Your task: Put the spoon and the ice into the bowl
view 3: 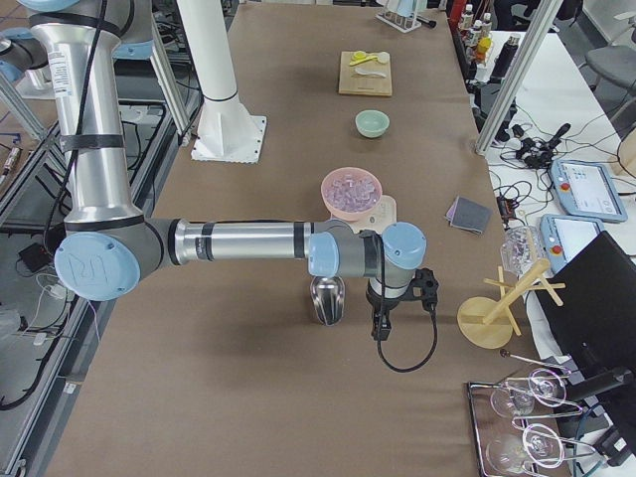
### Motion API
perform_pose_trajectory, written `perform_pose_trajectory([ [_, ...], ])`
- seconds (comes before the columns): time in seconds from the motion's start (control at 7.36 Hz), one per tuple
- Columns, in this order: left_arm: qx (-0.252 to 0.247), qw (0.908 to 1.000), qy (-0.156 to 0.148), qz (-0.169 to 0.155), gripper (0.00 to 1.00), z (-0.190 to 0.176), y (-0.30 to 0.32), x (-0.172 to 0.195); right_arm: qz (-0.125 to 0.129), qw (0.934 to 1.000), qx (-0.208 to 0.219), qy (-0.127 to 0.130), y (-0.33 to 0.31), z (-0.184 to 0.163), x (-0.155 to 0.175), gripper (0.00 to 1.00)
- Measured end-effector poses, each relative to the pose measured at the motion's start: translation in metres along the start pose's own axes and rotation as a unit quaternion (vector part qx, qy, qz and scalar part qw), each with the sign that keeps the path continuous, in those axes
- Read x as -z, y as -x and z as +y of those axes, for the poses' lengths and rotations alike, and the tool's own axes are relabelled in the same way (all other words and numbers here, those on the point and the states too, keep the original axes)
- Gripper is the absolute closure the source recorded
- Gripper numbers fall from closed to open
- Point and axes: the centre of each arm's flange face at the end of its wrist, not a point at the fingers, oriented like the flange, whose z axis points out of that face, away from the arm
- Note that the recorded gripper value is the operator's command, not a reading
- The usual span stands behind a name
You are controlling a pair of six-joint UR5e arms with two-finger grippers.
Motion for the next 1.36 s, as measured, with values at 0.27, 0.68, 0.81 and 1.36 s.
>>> perform_pose_trajectory([
  [0.27,-0.02,0.9996,-0.022,0.003,0.01,-0.021,-0.022,0.022,0.006,0.9995,0.027,-0.018,0.026,-0.005,0.016,0.0],
  [0.68,-0.087,0.9913,-0.097,0.012,0.01,-0.045,-0.074,0.075,0.039,0.993,0.096,-0.058,0.09,-0.034,0.047,0.0],
  [0.81,-0.107,0.987,-0.119,0.014,0.01,-0.045,-0.087,0.089,0.042,0.9887,0.123,-0.076,0.119,-0.036,0.063,0.0],
  [1.36,-0.08,0.9815,-0.171,0.034,0.01,-0.059,-0.081,0.077,-0.01,0.99,0.088,-0.11,0.189,-0.028,0.079,0.0],
])
